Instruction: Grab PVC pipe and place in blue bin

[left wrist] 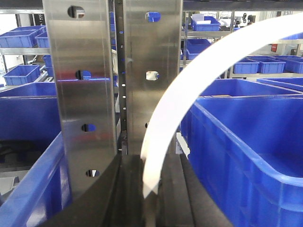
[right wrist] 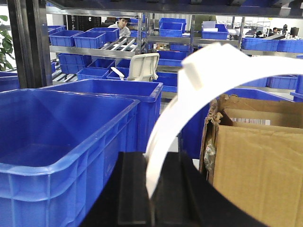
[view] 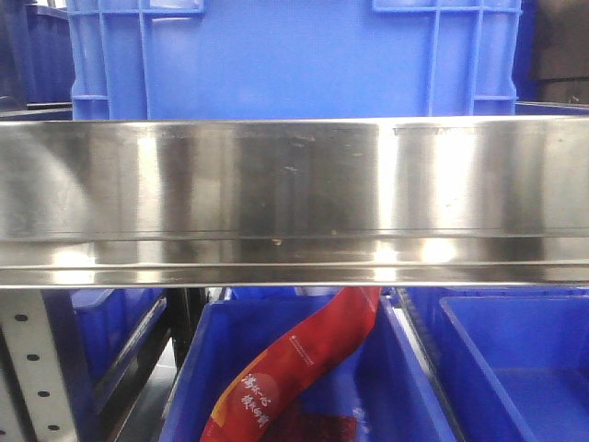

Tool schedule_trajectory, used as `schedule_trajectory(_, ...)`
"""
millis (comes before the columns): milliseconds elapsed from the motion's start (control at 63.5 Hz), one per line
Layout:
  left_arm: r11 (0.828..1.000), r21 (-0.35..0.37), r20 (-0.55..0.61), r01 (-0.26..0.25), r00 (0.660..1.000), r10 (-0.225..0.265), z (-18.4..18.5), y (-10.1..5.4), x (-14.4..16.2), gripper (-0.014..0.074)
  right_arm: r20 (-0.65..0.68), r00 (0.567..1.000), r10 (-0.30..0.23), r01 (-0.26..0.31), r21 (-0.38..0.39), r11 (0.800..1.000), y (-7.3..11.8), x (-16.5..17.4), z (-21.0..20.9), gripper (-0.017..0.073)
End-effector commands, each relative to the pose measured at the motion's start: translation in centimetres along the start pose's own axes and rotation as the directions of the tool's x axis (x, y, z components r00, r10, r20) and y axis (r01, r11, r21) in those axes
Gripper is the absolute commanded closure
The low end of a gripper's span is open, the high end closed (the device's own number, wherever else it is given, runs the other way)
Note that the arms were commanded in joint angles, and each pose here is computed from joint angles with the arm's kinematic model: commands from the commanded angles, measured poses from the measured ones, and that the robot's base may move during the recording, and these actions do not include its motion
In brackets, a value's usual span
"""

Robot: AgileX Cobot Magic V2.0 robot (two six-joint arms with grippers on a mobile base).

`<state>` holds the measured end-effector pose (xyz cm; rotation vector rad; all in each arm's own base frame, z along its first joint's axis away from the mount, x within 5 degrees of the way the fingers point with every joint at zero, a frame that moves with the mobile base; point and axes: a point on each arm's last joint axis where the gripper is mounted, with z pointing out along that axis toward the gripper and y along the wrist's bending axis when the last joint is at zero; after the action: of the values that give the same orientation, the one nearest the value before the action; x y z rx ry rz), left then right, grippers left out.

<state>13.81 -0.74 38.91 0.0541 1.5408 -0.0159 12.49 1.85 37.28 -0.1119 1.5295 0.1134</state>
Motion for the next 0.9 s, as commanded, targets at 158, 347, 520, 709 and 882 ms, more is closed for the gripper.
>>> schedule_trajectory(158,1.000,0.005,0.042,0.025,0.999,-0.025,-0.2,0.0,-0.5,0.0704,0.022,1.000,-0.011,0.011,0.000,1.000,0.0,-0.2,-0.1,0.0715)
schedule_trajectory(347,0.999,0.032,0.097,-0.022,0.995,0.019,-0.6,-0.4,-2.5,0.0704,0.092,0.996,-0.011,0.012,-0.013,1.000,0.2,-1.7,-0.3,0.0715)
schedule_trajectory(520,0.988,0.151,0.132,-0.042,0.991,0.022,-0.4,-2.1,-4.7,0.0704,0.120,0.993,-0.010,0.017,-0.061,0.998,0.8,-3.2,0.1,0.0715)
schedule_trajectory(709,0.950,0.302,0.115,-0.074,0.993,0.040,1.5,-5.0,-6.0,0.0704,0.111,0.994,0.001,0.014,-0.141,0.990,2.0,-4.3,1.6,0.0715)
schedule_trajectory(882,0.916,0.395,0.060,-0.074,0.997,0.055,4.5,-8.2,-6.3,0.0704,0.075,0.997,0.006,0.011,-0.227,0.974,3.8,-4.7,3.8,0.0715)
